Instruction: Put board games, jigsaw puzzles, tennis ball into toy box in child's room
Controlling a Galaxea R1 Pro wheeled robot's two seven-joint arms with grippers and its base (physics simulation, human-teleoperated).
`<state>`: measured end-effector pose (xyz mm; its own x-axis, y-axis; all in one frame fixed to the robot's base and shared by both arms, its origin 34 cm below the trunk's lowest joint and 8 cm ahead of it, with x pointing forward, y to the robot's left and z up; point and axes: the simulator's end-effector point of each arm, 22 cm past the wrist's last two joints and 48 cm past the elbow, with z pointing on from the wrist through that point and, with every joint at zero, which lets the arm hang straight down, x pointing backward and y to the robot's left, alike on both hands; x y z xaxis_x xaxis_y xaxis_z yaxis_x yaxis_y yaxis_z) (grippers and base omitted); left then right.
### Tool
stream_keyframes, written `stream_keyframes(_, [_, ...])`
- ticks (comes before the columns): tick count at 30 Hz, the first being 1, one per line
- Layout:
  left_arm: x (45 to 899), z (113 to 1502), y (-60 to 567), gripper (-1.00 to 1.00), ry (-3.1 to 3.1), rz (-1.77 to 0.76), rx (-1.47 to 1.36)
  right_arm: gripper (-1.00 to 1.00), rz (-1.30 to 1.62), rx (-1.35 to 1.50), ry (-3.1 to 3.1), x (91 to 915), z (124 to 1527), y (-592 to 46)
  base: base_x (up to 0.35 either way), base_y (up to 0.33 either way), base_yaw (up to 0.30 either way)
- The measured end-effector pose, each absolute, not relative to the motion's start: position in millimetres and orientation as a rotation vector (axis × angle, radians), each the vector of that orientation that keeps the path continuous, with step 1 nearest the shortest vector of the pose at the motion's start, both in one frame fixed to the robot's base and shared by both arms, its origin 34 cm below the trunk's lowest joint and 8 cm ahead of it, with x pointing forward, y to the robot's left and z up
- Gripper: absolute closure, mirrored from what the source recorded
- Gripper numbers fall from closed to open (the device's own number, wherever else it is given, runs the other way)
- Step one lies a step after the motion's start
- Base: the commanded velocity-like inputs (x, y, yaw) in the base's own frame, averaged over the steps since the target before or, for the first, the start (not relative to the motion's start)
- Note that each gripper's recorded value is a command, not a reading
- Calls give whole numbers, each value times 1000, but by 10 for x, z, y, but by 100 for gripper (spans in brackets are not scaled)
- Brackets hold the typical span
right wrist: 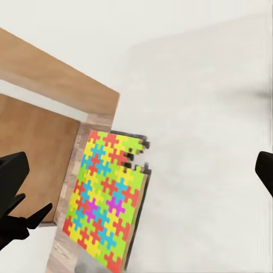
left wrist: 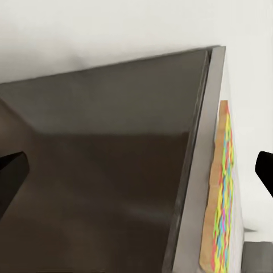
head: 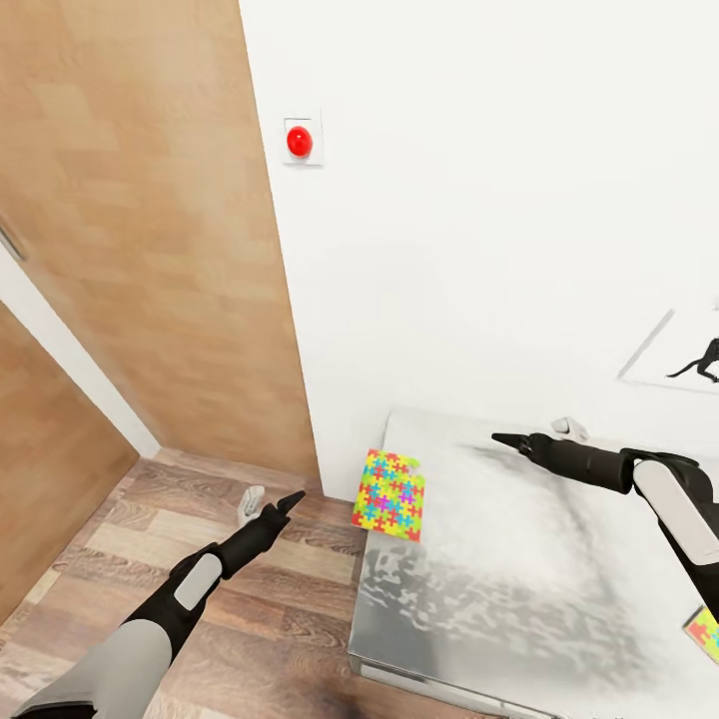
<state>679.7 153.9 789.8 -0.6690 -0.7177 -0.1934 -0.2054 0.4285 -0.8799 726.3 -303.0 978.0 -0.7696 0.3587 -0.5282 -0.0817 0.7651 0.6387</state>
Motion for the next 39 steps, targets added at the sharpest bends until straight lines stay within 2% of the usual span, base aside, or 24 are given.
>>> stream_keyframes(14, [6800, 7905, 1505, -100, 2127, -1206, -775, -100, 875, 198, 2296, 7266, 9806, -3010, 0, 0, -199])
stream_keyframes(31, [6787, 7890, 1480, -100, 2131, -1208, -780, -100, 874, 196, 2296, 7267, 9806, -3005, 0, 0, -38])
stream_keyframes(39, [6780, 7882, 1475, -100, 2133, -1208, -783, -100, 871, 195, 2297, 7267, 9800, -3006, 0, 0, -156])
